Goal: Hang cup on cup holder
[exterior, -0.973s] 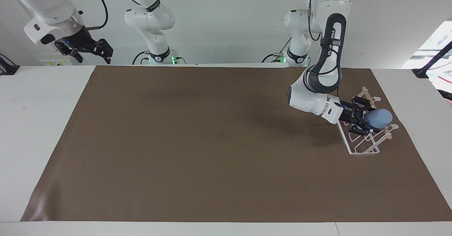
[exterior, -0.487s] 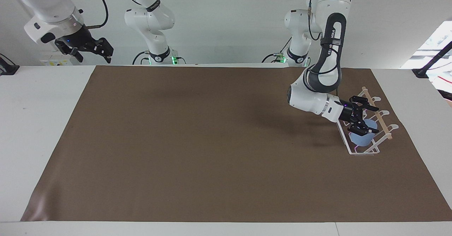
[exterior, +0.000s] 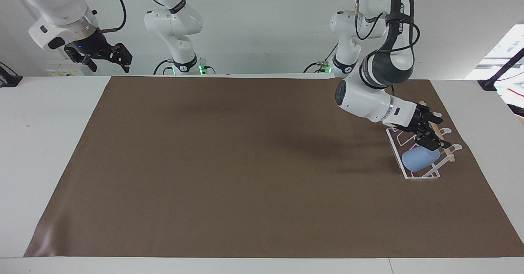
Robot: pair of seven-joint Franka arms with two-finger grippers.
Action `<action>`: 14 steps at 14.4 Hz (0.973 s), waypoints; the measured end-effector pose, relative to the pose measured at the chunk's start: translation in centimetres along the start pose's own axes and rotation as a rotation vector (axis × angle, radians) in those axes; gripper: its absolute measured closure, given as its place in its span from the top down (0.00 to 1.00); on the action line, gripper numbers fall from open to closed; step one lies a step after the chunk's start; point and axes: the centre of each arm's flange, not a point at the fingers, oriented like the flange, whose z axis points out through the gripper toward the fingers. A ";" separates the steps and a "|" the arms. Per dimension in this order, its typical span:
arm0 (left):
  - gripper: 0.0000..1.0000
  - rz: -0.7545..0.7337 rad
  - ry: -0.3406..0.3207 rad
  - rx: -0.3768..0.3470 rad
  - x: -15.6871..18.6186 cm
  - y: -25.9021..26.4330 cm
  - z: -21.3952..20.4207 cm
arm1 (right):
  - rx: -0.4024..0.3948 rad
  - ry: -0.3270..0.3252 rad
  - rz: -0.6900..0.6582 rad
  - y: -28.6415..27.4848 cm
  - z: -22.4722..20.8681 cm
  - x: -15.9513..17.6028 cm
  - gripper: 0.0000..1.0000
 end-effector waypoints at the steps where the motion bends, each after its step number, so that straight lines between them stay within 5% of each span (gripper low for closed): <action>1: 1.00 0.055 -0.032 0.010 1.0 0.0 -0.3 | 0.000 0.000 0.002 0.1 0.0 0.0 1.00; 5: 1.00 0.292 -0.203 0.027 6.3 1.0 -0.8 | 0.001 0.001 0.004 0.2 0.0 -0.1 1.00; 7: 1.00 0.388 -0.345 0.032 7.7 0.7 0.5 | 0.001 0.001 0.004 0.2 0.0 -0.1 1.00; 10: 1.00 0.566 -0.599 -0.108 10.2 0.0 3.8 | 0.001 0.001 0.004 0.2 0.0 -0.1 1.00; 14: 1.00 0.718 -0.805 -0.284 15.0 -3.0 8.1 | 0.001 0.000 0.004 0.2 0.0 -0.1 1.00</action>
